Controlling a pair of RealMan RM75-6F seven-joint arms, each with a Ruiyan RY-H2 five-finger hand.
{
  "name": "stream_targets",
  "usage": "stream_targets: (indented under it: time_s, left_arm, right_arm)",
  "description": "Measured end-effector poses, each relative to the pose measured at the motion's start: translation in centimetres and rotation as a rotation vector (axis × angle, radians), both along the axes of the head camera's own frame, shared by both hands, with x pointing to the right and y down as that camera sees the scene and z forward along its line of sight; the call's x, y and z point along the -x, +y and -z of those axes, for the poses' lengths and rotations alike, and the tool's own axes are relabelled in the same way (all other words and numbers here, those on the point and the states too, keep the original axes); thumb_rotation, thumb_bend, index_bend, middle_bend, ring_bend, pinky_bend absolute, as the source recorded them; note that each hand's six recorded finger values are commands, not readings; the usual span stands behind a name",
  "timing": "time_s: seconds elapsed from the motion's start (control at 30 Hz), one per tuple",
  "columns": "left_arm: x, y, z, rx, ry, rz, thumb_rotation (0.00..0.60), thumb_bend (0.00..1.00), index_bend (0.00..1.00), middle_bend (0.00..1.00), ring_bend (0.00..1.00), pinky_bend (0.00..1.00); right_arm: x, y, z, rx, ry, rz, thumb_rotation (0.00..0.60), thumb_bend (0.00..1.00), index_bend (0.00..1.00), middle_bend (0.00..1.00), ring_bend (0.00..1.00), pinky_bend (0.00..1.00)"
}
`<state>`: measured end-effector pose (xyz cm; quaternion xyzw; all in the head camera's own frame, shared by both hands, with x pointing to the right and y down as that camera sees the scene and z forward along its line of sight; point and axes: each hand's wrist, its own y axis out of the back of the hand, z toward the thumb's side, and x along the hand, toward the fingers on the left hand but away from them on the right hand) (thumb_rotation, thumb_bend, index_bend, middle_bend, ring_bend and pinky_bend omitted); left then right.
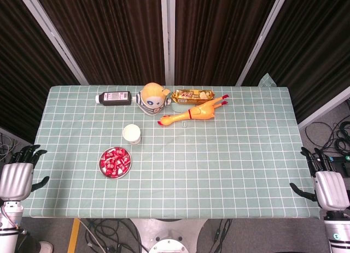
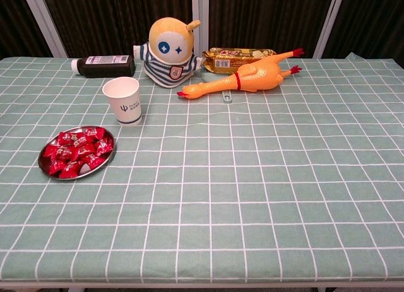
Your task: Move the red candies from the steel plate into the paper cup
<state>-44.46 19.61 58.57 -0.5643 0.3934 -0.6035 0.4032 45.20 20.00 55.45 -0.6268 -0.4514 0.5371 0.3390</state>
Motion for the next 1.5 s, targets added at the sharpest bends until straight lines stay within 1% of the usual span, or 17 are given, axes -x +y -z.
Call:
stream_targets:
  time_s: [0.33, 0.47, 0.53, 0.63, 0.83, 0.93, 1.07, 1.17, 1.27, 1.37, 1.5]
  left_arm:
    - [-0.4, 0.1, 0.2, 0.011, 0.015, 0.013, 0.6, 0.17, 0.32, 0.29, 0.18, 0.26]
    - [-1.0, -0.2, 0.1, 0.029, 0.065, 0.014, 0.6, 0.17, 0.37, 0.35, 0.24, 0.26]
    - [-1.5, -0.6, -0.2, 0.044, 0.091, -0.005, 0.6, 0.17, 0.38, 0.36, 0.25, 0.26]
    - [-3.1, -1.8, -0.9, 0.069, 0.128, -0.07, 0.6, 0.17, 0.38, 0.37, 0.25, 0.26]
    - [-6.9, -4.4, -3.5, 0.134, 0.179, -0.215, 0.6, 0.17, 0.4, 0.37, 0.25, 0.27]
    - [-9.0, -5.3, -5.0, 0.184, 0.204, -0.271, 0.6, 0.18, 0.41, 0.37, 0.25, 0.26]
    - [-12.0, -5.9, -7.4, 0.274, 0.244, -0.335, 0.6, 0.2, 0.42, 0.37, 0.25, 0.27]
    - [-13.8, -5.9, -9.2, 0.321, 0.267, -0.349, 0.6, 0.2, 0.42, 0.37, 0.25, 0.27]
    - [-15.0, -5.7, -11.0, 0.358, 0.265, -0.35, 0.6, 0.2, 0.42, 0.37, 0.25, 0.27]
    - [-15.8, -5.3, -12.3, 0.376, 0.248, -0.344, 0.6, 0.2, 0.44, 0.35, 0.23, 0.27]
    - [-16.2, -4.9, -13.4, 0.391, 0.225, -0.326, 0.6, 0.2, 0.47, 0.34, 0.22, 0.27]
  right_arm:
    - [-0.4, 0.1, 0.4, -0.013, -0.009, -0.001, 0.6, 0.1, 0.05, 0.18, 0.01, 0.1]
    - [-0.6, 0.0, 0.8, -0.037, -0.003, -0.006, 0.6, 0.1, 0.05, 0.18, 0.01, 0.1]
    - [-0.7, -0.2, 1.1, -0.054, 0.003, -0.008, 0.6, 0.1, 0.05, 0.18, 0.01, 0.1]
    - [-0.8, -0.4, 1.3, -0.06, 0.01, -0.002, 0.6, 0.1, 0.05, 0.18, 0.01, 0.1]
    - [-0.6, -0.8, 1.7, -0.067, 0.019, 0.011, 0.6, 0.1, 0.05, 0.18, 0.01, 0.1]
    - [-0.6, -0.9, 1.7, -0.064, 0.021, 0.013, 0.6, 0.1, 0.05, 0.18, 0.01, 0.1]
    - [-0.8, -0.7, 1.6, -0.053, 0.025, 0.006, 0.6, 0.1, 0.05, 0.18, 0.01, 0.1]
    - [-1.0, -0.7, 1.6, -0.048, 0.029, -0.002, 0.6, 0.1, 0.05, 0.18, 0.01, 0.1]
    - [-0.9, -0.8, 1.6, -0.045, 0.025, 0.0, 0.6, 0.1, 0.05, 0.18, 0.01, 0.1]
    - [-0.9, -0.8, 1.5, -0.043, 0.022, 0.002, 0.6, 0.1, 0.05, 0.18, 0.01, 0.1]
    - [-0.9, -0.8, 1.4, -0.037, 0.02, 0.004, 0.6, 0.1, 0.05, 0.18, 0.01, 0.1]
